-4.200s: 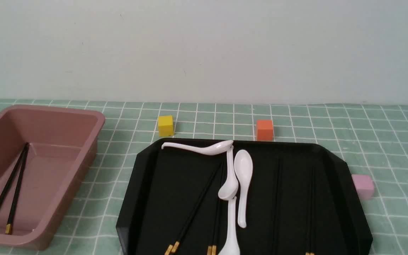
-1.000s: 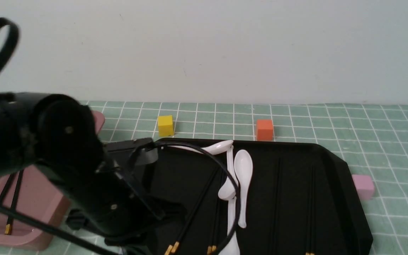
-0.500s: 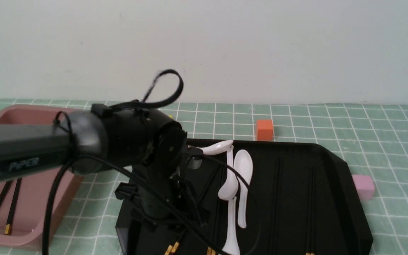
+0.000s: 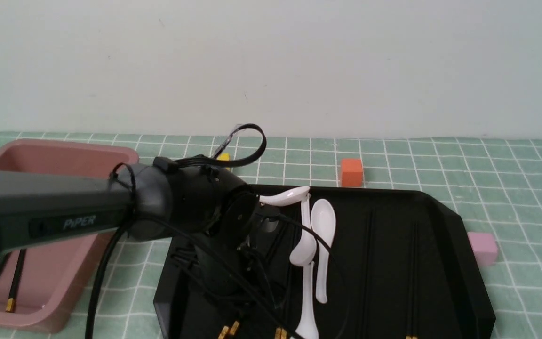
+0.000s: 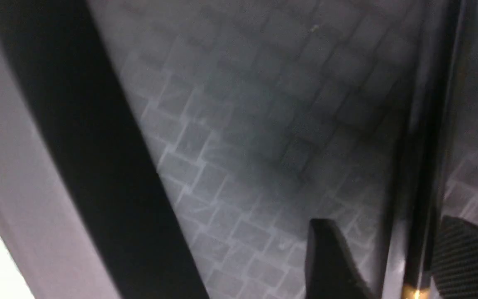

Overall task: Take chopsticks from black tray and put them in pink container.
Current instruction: 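Reach over to the black tray and grasp a pair of chopsticks with the left gripper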

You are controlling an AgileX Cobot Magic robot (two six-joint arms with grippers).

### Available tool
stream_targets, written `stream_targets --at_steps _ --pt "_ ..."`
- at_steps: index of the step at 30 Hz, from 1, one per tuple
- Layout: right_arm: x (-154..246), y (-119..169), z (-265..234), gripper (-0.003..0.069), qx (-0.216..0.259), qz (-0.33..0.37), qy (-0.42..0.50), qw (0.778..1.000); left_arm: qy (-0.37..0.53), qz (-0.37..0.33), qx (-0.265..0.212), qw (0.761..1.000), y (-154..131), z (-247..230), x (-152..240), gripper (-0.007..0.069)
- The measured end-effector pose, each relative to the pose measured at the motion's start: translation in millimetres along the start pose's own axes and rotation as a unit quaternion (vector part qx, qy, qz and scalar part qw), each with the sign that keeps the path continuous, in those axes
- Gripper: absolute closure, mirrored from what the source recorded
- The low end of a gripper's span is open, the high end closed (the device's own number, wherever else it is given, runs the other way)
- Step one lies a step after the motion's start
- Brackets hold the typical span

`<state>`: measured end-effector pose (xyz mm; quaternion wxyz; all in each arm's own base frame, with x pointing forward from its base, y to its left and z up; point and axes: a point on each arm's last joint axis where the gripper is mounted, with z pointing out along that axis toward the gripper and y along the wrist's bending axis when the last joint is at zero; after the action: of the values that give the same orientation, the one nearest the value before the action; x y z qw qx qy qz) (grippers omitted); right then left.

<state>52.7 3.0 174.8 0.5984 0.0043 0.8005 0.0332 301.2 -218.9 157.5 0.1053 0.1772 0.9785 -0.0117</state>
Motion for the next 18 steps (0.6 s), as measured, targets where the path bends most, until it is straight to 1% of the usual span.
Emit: stream_targets --at_steps 18 --pt "0.0 0.0 0.0 0.0419 0.000 0.000 0.000 1.000 0.002 0.002 0.003 1.000 -1.2 6.4 -0.4 0.0270"
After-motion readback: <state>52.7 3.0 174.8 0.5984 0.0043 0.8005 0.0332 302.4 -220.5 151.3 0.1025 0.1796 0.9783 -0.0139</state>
